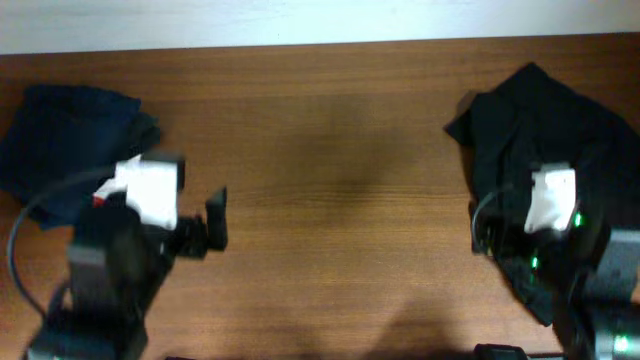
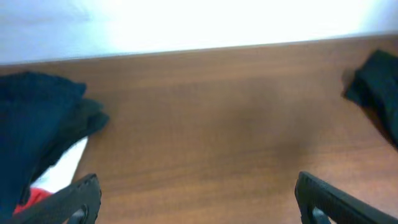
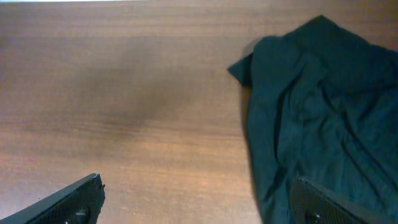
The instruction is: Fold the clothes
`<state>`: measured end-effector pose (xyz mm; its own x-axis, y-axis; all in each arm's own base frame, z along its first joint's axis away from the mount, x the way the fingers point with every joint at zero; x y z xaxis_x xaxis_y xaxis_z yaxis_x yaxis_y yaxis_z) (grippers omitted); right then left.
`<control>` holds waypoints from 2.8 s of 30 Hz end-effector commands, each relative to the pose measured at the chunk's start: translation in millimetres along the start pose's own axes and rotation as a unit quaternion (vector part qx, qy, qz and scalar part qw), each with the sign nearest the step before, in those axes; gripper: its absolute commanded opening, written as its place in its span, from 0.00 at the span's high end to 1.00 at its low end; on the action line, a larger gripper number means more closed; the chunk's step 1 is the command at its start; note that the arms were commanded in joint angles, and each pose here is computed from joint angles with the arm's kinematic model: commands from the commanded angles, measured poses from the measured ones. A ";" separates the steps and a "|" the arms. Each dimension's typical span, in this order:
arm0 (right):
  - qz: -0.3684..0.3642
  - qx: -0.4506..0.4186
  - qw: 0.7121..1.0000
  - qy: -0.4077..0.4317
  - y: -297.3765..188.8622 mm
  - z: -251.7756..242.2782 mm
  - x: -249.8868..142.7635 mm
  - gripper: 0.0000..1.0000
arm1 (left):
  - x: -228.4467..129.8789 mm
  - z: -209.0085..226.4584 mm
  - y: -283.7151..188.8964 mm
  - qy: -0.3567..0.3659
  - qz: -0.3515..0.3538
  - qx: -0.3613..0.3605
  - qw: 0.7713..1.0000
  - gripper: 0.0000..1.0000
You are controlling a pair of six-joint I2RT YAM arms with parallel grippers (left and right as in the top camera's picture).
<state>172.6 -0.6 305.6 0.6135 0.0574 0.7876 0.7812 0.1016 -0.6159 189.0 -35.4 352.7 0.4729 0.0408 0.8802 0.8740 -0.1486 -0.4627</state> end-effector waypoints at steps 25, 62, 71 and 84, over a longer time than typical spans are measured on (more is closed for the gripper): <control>0.028 -0.004 1.000 -0.001 -6.6 4.0 -29.3 0.01 | -105.6 17.3 -38.3 -0.001 0.144 0.030 0.989 0.01; -0.311 -0.044 0.947 -0.071 87.5 8.3 -103.7 0.01 | -105.6 17.3 -38.3 0.000 0.144 0.030 0.989 0.01; -0.288 -0.047 0.954 -0.064 92.2 6.5 -110.5 0.01 | -105.6 17.2 -38.3 -0.001 0.144 0.030 0.989 0.01; -0.288 -0.047 0.954 -0.064 92.2 6.5 -110.5 0.01 | -105.6 17.2 -38.3 -0.001 0.144 0.030 0.989 0.01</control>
<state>176.3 11.5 163.2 0.0617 0.1427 0.9878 0.9935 0.0856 -0.0744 107.6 -18.1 276.0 0.7050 0.0014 0.7092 0.7053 -0.1066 -0.7009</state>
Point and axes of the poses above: each gripper's point midway between its finger pads, its own y axis out along the fingers, its own z axis along the line the jaws close on, x = y × z, the point moved 7 cm from there along -y, back along the fingers, and after that the axes turned 4 degrees about -y, right-handed, at the moved point
